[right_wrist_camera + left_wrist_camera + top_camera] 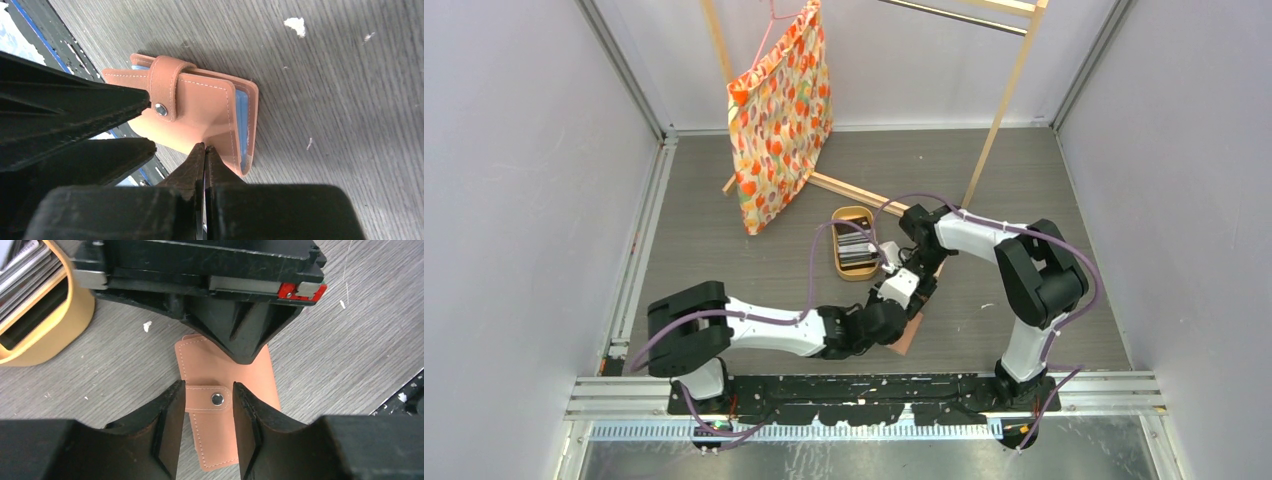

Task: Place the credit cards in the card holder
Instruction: Open the card holder at the center of the board.

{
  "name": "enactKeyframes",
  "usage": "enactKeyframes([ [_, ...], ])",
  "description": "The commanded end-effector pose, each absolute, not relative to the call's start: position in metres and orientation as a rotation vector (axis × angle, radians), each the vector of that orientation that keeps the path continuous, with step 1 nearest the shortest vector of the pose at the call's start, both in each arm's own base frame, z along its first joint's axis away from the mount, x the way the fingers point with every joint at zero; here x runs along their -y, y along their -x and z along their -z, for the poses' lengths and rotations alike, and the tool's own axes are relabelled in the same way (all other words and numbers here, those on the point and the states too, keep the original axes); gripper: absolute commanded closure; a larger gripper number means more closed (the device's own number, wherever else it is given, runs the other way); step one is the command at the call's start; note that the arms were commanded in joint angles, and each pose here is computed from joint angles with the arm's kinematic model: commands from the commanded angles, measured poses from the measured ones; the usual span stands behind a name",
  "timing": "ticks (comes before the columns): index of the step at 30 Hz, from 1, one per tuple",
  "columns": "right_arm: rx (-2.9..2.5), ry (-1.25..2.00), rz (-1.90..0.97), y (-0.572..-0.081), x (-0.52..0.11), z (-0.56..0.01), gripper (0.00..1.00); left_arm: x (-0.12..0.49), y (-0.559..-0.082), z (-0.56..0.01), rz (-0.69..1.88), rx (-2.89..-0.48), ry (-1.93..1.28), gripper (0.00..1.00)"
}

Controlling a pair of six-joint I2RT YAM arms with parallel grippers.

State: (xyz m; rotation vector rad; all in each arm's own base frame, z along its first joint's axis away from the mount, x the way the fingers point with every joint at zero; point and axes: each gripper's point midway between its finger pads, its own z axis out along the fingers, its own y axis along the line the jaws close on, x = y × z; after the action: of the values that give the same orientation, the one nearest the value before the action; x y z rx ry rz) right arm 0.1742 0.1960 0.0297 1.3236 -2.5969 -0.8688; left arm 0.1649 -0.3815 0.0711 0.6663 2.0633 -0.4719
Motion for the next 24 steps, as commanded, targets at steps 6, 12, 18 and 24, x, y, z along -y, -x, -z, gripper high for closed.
enactKeyframes([
  [6, 2.608, -1.326, 0.842, -0.183, -0.200, -0.030, 0.97, 0.381, -0.156, -0.063, 0.262, -2.179, -0.675, 0.57],
  [12, 2.605, -1.322, 0.835, -0.183, -0.200, -0.028, 0.97, 0.379, -0.159, -0.056, 0.126, -2.194, -0.692, 0.56],
  [18, 2.603, -1.324, 0.831, -0.183, -0.200, -0.028, 0.97, 0.383, -0.157, -0.049, 0.082, -2.190, -0.710, 0.57],
  [24, 2.604, -1.320, 0.825, -0.183, -0.199, -0.027, 0.98, 0.381, -0.158, -0.041, 0.035, -2.204, -0.713, 0.66],
])
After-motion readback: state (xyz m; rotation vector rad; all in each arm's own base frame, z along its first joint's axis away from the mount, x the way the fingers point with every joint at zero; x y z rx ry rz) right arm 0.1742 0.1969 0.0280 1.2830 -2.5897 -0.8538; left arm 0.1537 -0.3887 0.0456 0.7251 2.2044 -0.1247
